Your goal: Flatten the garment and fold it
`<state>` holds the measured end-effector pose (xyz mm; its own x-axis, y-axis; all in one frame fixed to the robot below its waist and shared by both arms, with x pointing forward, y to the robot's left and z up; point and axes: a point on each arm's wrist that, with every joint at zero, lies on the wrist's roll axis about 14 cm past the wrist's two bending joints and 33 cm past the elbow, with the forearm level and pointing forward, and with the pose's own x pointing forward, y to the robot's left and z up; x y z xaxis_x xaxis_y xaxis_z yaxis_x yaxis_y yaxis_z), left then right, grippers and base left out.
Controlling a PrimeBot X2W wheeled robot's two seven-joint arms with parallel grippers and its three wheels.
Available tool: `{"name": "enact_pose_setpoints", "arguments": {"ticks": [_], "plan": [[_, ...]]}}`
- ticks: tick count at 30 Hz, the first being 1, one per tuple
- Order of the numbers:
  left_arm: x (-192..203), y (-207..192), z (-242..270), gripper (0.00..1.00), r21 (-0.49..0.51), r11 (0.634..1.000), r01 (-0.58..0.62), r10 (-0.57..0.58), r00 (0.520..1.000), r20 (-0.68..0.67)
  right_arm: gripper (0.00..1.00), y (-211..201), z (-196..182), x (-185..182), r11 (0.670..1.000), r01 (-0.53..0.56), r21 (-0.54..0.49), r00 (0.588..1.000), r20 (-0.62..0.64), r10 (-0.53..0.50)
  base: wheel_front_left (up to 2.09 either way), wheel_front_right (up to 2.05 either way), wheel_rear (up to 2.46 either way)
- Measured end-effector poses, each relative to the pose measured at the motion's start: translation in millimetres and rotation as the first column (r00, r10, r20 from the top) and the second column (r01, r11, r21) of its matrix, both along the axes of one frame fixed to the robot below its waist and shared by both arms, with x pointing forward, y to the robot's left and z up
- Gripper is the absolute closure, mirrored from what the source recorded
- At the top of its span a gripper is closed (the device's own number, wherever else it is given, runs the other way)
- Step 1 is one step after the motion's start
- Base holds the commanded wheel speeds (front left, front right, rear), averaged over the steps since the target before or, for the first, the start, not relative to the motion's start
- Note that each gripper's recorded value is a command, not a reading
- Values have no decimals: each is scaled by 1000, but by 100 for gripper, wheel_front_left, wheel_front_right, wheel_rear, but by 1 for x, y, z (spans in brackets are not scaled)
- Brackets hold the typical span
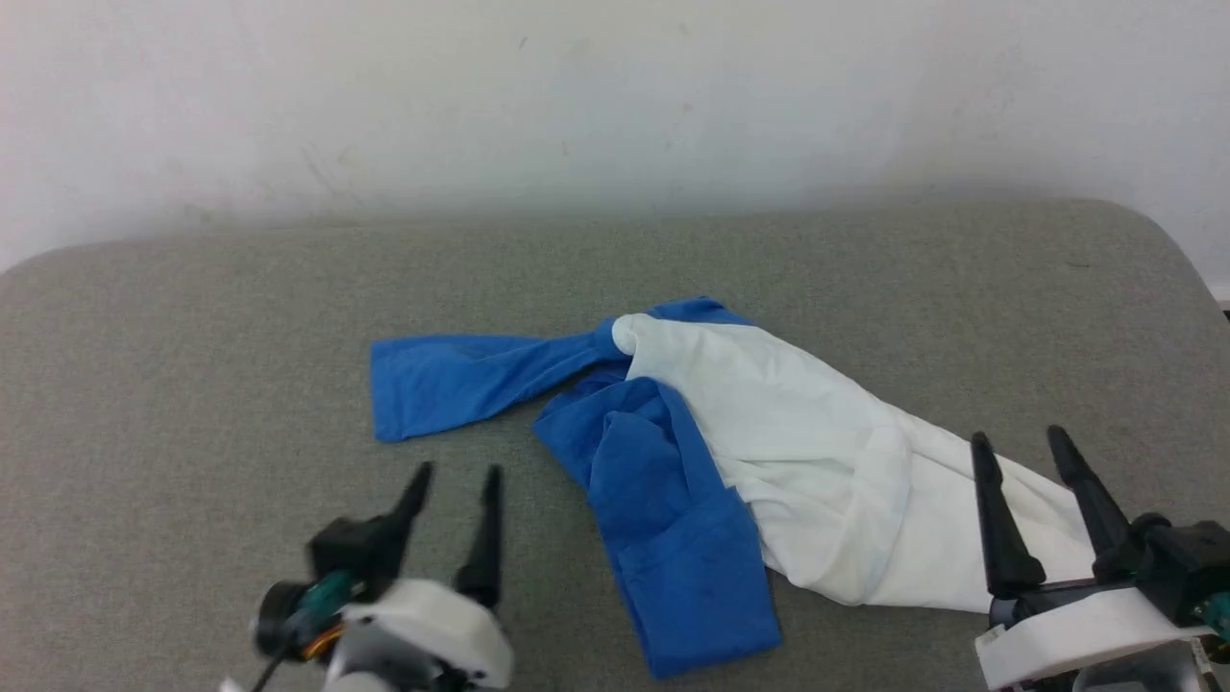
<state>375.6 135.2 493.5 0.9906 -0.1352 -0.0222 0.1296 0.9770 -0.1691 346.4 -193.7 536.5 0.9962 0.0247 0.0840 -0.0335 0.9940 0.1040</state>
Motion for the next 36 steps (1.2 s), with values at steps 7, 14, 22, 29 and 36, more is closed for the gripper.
{"name": "enact_pose_setpoints", "arguments": {"ticks": [7, 14, 22, 29, 36], "plan": [[27, -83, -10, 0, 40, 954, 296, -288, 948, -136, 0, 17, -4, 1, 999, -47, -2, 999, -20, 47, 0, 0, 0], [44, -110, -51, 0, 32, 912, 410, -370, 852, -369, 0, 8, -7, 0, 1000, -16, 0, 999, -33, 16, 0, 0, 0], [56, -118, -40, 100, 21, 900, 436, -409, 858, -313, 0, -8, -16, -5, 999, 36, 22, 998, -52, -35, 0, 0, 0], [26, -38, -52, 100, -38, 985, 169, -172, 926, -335, 0, -11, -14, -4, 999, 42, 23, 998, -44, -41, 0, 0, 0], [-43, -3, -109, 47, -123, 992, -19, -53, 831, -554, 0, -7, -17, 0, 999, 27, 29, 998, -48, -26, 0, 0, 0]]}}
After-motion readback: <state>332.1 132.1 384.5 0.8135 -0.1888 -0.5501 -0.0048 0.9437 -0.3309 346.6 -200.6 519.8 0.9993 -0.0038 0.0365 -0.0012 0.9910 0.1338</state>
